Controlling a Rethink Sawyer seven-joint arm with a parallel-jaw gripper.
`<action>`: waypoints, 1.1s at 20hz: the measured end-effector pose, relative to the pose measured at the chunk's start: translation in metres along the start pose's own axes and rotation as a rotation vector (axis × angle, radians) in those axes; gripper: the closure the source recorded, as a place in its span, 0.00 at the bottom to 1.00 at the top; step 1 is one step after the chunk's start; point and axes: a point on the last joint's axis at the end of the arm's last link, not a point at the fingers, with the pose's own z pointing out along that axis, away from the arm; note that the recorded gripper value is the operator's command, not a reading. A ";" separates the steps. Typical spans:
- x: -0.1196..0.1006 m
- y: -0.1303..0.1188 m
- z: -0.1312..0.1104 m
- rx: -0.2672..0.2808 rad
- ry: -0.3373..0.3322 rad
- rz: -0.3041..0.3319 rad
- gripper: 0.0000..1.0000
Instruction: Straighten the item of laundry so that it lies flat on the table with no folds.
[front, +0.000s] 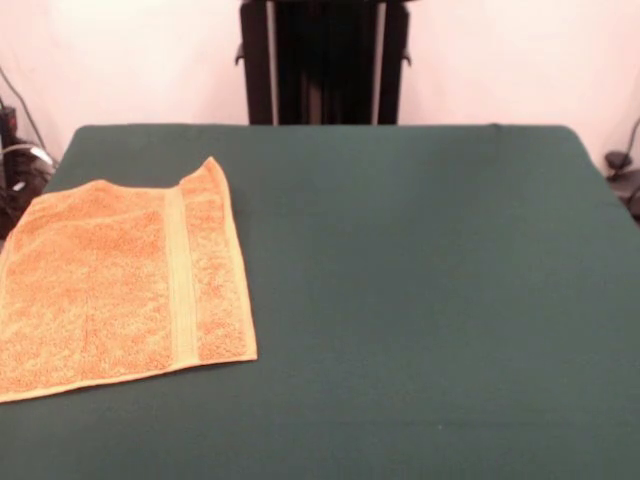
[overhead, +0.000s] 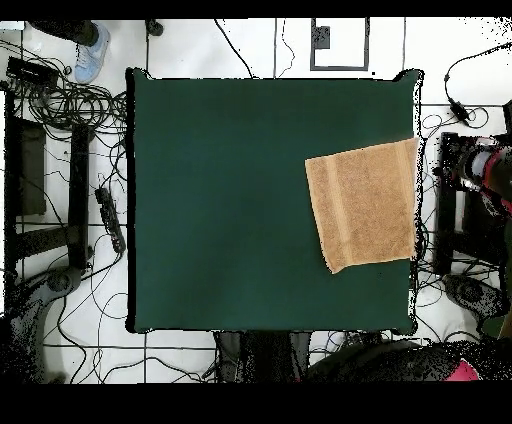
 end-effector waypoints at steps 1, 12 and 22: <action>-0.001 0.000 0.000 0.003 -0.003 -0.003 0.00; -0.011 -0.012 -0.031 0.236 -0.132 -0.151 0.00; 0.056 0.001 -0.039 0.235 -0.147 -0.233 0.00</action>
